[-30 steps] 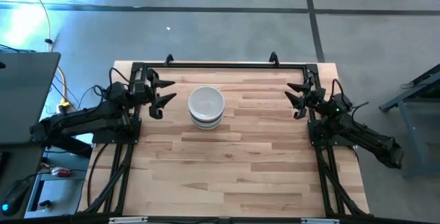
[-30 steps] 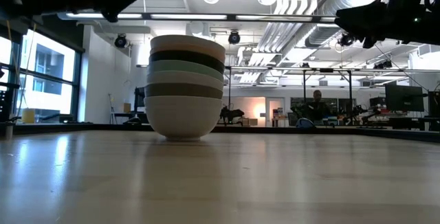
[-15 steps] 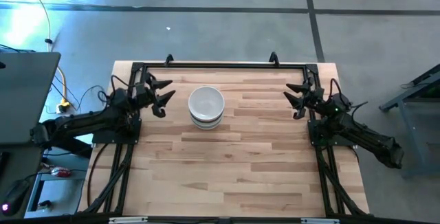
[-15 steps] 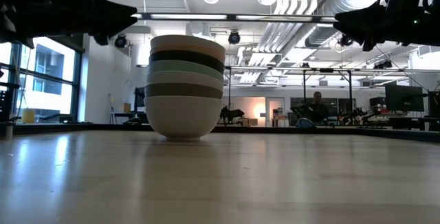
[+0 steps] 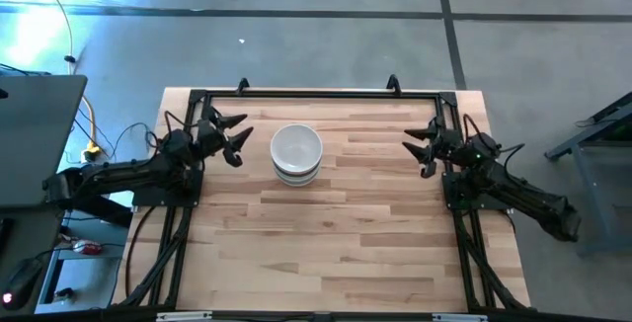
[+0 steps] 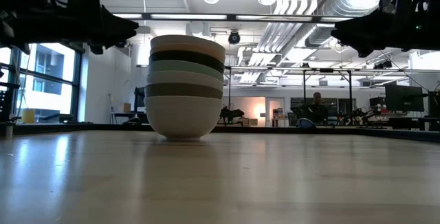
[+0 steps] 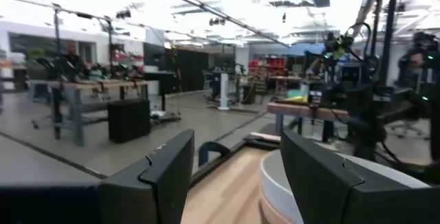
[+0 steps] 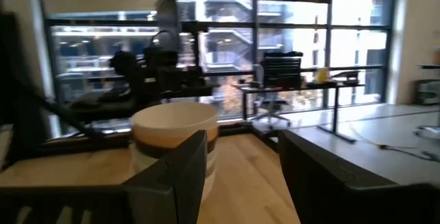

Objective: Nest bowls inside each other
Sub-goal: Return to Home Position

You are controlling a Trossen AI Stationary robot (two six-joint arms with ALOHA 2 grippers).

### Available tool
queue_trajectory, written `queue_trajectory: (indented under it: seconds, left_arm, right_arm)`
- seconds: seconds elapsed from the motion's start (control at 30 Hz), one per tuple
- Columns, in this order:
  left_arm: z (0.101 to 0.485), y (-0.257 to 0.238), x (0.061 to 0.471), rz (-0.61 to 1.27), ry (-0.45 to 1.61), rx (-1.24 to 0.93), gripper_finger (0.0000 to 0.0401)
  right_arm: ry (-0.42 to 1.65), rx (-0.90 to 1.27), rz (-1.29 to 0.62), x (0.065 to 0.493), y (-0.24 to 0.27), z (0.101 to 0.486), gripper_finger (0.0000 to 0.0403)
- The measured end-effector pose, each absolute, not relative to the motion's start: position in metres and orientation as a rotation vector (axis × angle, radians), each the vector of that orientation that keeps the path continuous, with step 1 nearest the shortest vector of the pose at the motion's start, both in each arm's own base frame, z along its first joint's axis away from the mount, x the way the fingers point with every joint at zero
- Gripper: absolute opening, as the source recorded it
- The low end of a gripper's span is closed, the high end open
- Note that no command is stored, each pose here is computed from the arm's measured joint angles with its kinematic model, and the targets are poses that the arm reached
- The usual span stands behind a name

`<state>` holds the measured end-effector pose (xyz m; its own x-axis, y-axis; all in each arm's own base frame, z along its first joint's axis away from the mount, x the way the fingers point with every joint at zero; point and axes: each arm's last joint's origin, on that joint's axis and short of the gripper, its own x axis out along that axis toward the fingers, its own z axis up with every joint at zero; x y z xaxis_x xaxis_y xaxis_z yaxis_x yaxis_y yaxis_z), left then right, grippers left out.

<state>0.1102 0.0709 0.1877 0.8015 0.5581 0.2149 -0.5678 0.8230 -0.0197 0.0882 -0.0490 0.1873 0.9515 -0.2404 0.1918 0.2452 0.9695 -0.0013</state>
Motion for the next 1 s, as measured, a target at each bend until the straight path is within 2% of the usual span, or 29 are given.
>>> queue_trajectory:
  seconds: [0.57,1.0]
  left_arm:
    - [0.176,0.053,0.147,0.421,-0.181,-0.034,0.0207]
    - [0.175,0.048,0.167,0.352,-0.157,-0.006,0.0207]
  right_arm:
    - [-0.087,0.044,0.036,0.105,-0.028,0.178,0.0172]
    - [-0.083,0.053,0.121,0.109,-0.015,0.177,0.0172]
